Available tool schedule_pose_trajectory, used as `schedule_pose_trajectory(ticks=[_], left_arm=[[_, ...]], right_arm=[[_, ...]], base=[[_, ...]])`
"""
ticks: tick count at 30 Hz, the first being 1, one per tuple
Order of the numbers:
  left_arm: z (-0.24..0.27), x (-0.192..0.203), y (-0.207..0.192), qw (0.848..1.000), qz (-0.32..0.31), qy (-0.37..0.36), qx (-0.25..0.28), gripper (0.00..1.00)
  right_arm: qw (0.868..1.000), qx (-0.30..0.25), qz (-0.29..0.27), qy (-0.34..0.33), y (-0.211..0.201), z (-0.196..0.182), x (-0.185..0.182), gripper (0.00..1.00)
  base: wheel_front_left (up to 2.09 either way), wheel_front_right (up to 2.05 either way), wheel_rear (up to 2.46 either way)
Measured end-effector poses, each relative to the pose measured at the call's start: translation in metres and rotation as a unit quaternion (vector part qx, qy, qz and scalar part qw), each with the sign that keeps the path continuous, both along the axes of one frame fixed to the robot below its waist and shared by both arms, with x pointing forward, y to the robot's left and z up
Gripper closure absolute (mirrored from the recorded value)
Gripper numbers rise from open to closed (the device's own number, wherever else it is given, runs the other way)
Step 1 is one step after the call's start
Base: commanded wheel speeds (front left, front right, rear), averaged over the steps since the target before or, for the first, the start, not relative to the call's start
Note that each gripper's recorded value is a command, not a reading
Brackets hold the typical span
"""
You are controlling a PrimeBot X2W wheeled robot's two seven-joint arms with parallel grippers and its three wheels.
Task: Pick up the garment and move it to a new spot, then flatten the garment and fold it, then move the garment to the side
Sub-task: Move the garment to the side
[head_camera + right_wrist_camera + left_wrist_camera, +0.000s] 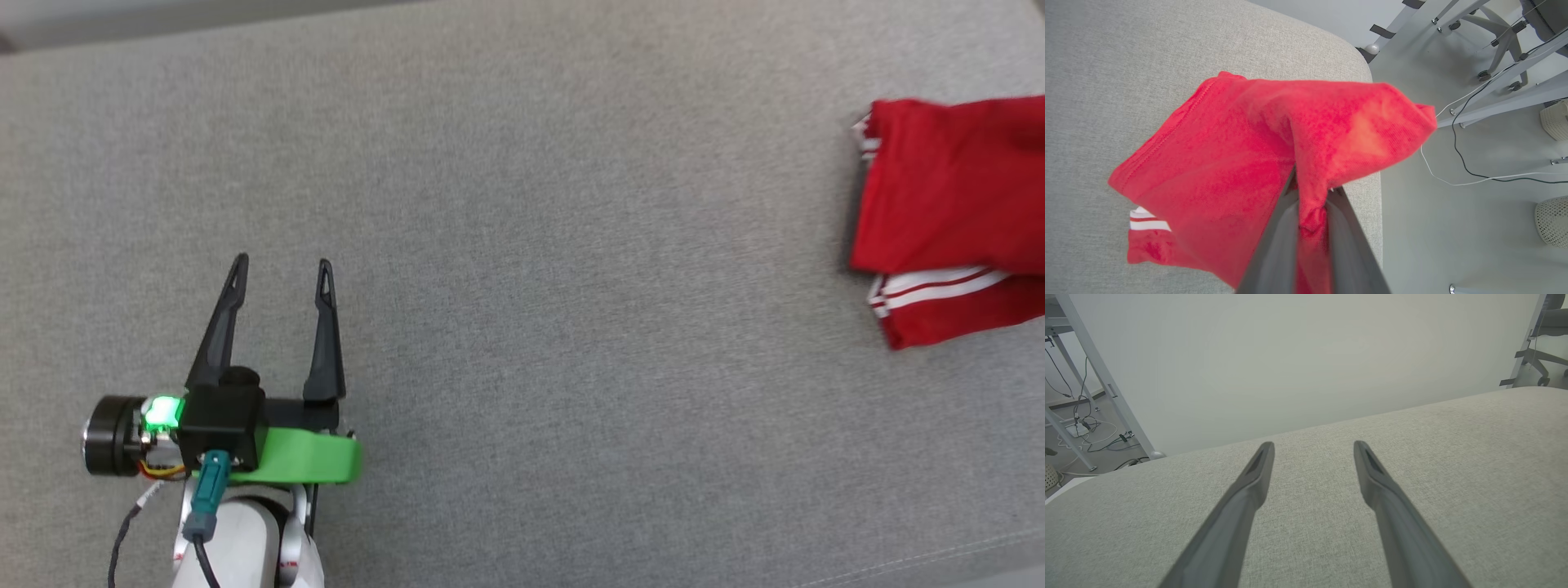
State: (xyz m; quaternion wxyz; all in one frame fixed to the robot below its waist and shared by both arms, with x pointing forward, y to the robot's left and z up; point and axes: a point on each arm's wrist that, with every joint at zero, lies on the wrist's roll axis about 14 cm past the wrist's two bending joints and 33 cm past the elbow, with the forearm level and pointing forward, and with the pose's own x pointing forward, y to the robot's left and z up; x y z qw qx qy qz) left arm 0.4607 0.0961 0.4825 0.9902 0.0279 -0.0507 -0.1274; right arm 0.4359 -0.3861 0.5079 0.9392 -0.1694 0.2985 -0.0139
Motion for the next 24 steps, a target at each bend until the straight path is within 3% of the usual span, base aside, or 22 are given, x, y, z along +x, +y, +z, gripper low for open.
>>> schedule_pose_trajectory(ticks=[12, 23, 24], left_arm=[[-0.037, 0.03, 0.011, 1.0, 0.008, 0.018, 0.007, 0.0], [-0.062, 0.031, 0.026, 0.999, 0.023, 0.042, 0.023, 0.0], [-0.062, 0.032, 0.026, 0.999, 0.023, 0.042, 0.023, 0.0]], right_arm=[[0.992, -0.059, -0.103, 0.032, -0.08, -0.035, 0.045, 1.0], [0.989, -0.071, -0.123, 0.041, -0.094, -0.067, 0.069, 1.0], [0.989, -0.067, -0.125, 0.035, -0.094, -0.068, 0.07, 0.69]], base=[[0.0, 0.0, 0.0], [0.0, 0.0, 0.0], [0.0, 0.0, 0.0]])
